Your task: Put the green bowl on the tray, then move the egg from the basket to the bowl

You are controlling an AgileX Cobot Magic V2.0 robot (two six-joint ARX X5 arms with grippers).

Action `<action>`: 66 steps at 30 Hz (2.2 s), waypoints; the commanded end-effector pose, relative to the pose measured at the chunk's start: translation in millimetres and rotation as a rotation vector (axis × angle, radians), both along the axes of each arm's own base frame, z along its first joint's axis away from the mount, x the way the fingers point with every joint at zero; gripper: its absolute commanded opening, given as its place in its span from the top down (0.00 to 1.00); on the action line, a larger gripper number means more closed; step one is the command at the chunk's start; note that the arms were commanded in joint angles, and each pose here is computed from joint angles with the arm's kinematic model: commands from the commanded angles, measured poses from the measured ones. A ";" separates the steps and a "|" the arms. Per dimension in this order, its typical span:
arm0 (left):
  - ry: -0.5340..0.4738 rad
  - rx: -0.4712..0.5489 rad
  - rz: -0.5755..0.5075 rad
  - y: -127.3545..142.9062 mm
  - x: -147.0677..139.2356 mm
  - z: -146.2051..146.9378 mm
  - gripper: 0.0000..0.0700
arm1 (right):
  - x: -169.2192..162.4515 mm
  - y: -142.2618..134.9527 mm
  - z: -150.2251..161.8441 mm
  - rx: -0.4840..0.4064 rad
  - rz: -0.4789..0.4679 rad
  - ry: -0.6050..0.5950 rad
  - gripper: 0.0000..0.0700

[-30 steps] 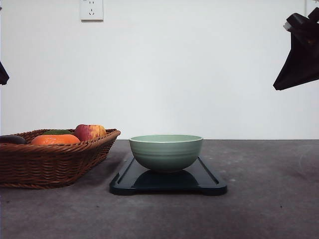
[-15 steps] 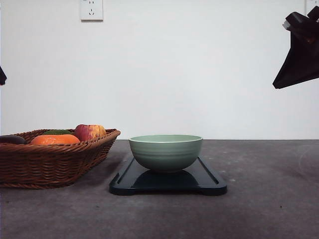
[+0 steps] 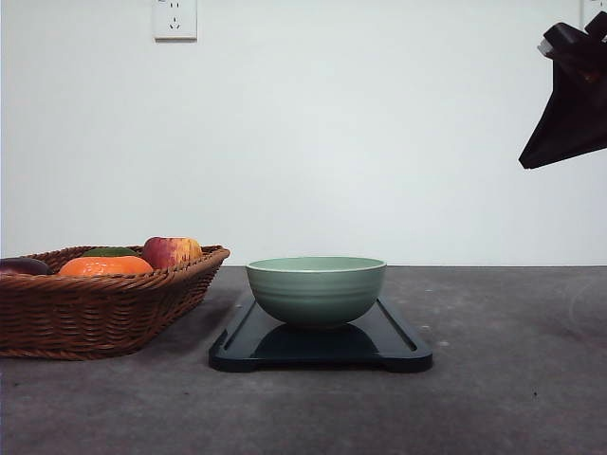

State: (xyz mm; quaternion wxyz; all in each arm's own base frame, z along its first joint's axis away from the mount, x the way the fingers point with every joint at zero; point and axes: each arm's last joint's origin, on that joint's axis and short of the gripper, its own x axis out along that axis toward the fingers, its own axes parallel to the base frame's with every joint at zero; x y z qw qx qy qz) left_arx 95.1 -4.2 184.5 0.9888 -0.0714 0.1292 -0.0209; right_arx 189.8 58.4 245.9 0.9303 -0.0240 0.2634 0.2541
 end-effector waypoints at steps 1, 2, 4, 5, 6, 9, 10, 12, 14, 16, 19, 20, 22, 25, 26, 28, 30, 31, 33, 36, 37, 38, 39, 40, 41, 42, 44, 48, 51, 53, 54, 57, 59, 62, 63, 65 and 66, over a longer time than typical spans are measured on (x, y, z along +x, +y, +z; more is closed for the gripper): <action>-0.038 -0.005 0.018 1.5 -1.1 -4.6 1.00 | 1.5 1.5 0.7 -0.001 0.008 -0.008 0.98; -0.052 -0.005 0.026 2.3 -1.7 -8.2 1.00 | 1.5 1.5 0.7 -0.001 0.008 -0.008 0.98; -0.063 -0.005 0.036 3.1 -2.5 -16.9 1.00 | 1.5 1.5 0.7 -0.001 0.008 -0.008 0.98; -0.065 -0.006 0.039 3.4 -2.6 -21.6 1.00 | 1.5 1.5 0.7 -0.001 0.008 -0.008 0.98; -0.063 -0.005 0.041 3.6 -2.0 -26.6 1.00 | 1.5 1.5 0.7 -0.001 0.008 -0.008 0.98; -0.079 0.000 0.049 4.2 0.4 -34.0 1.00 | 1.5 1.5 0.6 -0.001 0.008 -0.007 0.98; -0.092 0.005 0.052 4.4 0.7 -33.5 1.00 | 1.5 1.5 0.7 -0.001 0.008 -0.008 0.98; -0.114 0.015 0.067 4.9 1.0 -31.4 1.00 | 1.6 1.5 0.8 -0.001 0.008 -0.009 0.98; -0.127 0.001 0.071 4.9 1.2 -30.1 1.00 | 1.5 1.5 0.9 -0.001 0.008 -0.009 0.98; -0.129 -0.015 0.073 4.8 1.2 -29.9 1.00 | 1.6 1.4 0.9 -0.001 0.007 -0.009 0.98; -0.129 -0.017 0.074 4.9 1.2 -29.8 1.00 | 1.6 1.3 0.9 -0.001 0.007 -0.009 0.98; -0.129 -0.017 0.074 4.9 1.2 -29.8 1.00 | 1.6 1.3 0.9 -0.001 0.007 -0.009 0.98; -0.129 -0.017 0.074 4.9 1.2 -29.8 1.00 | 1.6 1.3 0.9 -0.001 0.007 -0.009 0.98; -0.129 -0.017 0.074 4.9 1.2 -29.8 1.00 | 1.6 1.3 0.9 -0.001 0.007 -0.009 0.98; -0.129 -0.017 0.074 4.9 1.2 -29.8 1.00 | 1.6 1.3 0.9 -0.001 0.007 -0.009 0.98; -0.129 -0.017 0.074 4.9 1.2 -29.8 1.00 | 1.6 1.3 0.9 -0.001 0.007 -0.009 0.98; -0.129 -0.017 0.074 4.9 1.2 -29.8 1.00 | 1.6 1.3 0.9 -0.001 0.007 -0.009 0.98; -0.129 -0.017 0.074 4.9 1.2 -29.8 1.00 | 1.6 1.3 0.9 -0.001 0.007 -0.009 0.98; -0.129 -0.017 0.074 4.9 1.2 -29.8 1.00 | 0.8 1.4 1.5 -0.003 0.009 -0.012 0.98; -0.129 -0.017 0.074 4.9 1.2 -29.8 1.00 | -6.9 -2.9 7.4 -0.058 -0.002 -0.072 0.98; -0.129 -0.017 0.074 4.9 1.2 -29.8 1.00 | -10.7 -5.6 9.0 -0.063 -0.031 -0.093 0.98; -0.129 -0.017 0.074 4.9 1.2 -29.8 1.00 | -14.6 -8.4 9.8 -0.066 -0.056 -0.115 0.98; -0.129 -0.017 0.074 4.9 1.2 -29.7 1.00 | -19.1 -11.6 9.4 -0.066 -0.079 -0.142 0.98; -0.130 -0.017 0.074 4.9 1.2 -29.7 1.00 | -24.6 -15.2 7.6 -0.064 -0.101 -0.171 0.98; -0.129 -0.017 0.074 4.9 1.2 -29.8 1.00 | -29.7 -18.9 4.7 -0.060 -0.125 -0.198 0.98; -0.129 -0.017 0.074 4.9 1.2 -29.7 1.00 | -35.6 -23.2 0.4 -0.052 -0.157 -0.225 0.98; -0.130 -0.017 0.074 4.9 1.2 -29.6 1.00 | -47.4 -31.3 -10.7 -0.020 -0.218 -0.270 0.98; -0.130 -0.017 0.074 4.9 1.2 -29.6 1.00 | -70.6 -44.0 -42.0 0.043 -0.323 -0.344 0.98; -0.130 -0.017 0.074 4.9 1.2 -29.6 1.00 | -83.4 -48.4 -63.1 0.066 -0.358 -0.396 0.98; -0.130 -0.017 0.074 4.9 1.2 -29.6 1.00 | -88.3 -50.1 -74.4 0.082 -0.375 -0.428 0.98; -0.130 -0.017 0.074 4.9 1.2 -29.6 1.00 | -89.8 -50.8 -79.1 0.092 -0.383 -0.441 0.98; -0.130 -0.017 0.074 4.9 1.2 -29.6 1.00 | -92.9 -52.3 -86.2 0.114 -0.403 -0.448 0.98; -0.130 -0.017 0.074 4.9 1.2 -29.6 1.00 | -93.1 -52.4 -85.9 0.115 -0.405 -0.452 0.98; -0.130 -0.017 0.074 4.9 1.2 -29.6 1.00 | -93.0 -52.3 -85.6 0.114 -0.404 -0.456 0.98; -0.130 -0.017 0.074 4.9 1.2 -29.6 1.00 | -93.0 -52.3 -85.6 0.118 -0.404 -0.454 0.98; -0.130 -0.017 0.074 4.9 1.2 -29.6 1.00 | -93.0 -52.3 -85.4 0.127 -0.406 -0.453 0.98; -0.130 -0.017 0.074 4.9 1.2 -29.6 1.00 | -93.0 -52.3 -85.3 0.127 -0.406 -0.454 0.98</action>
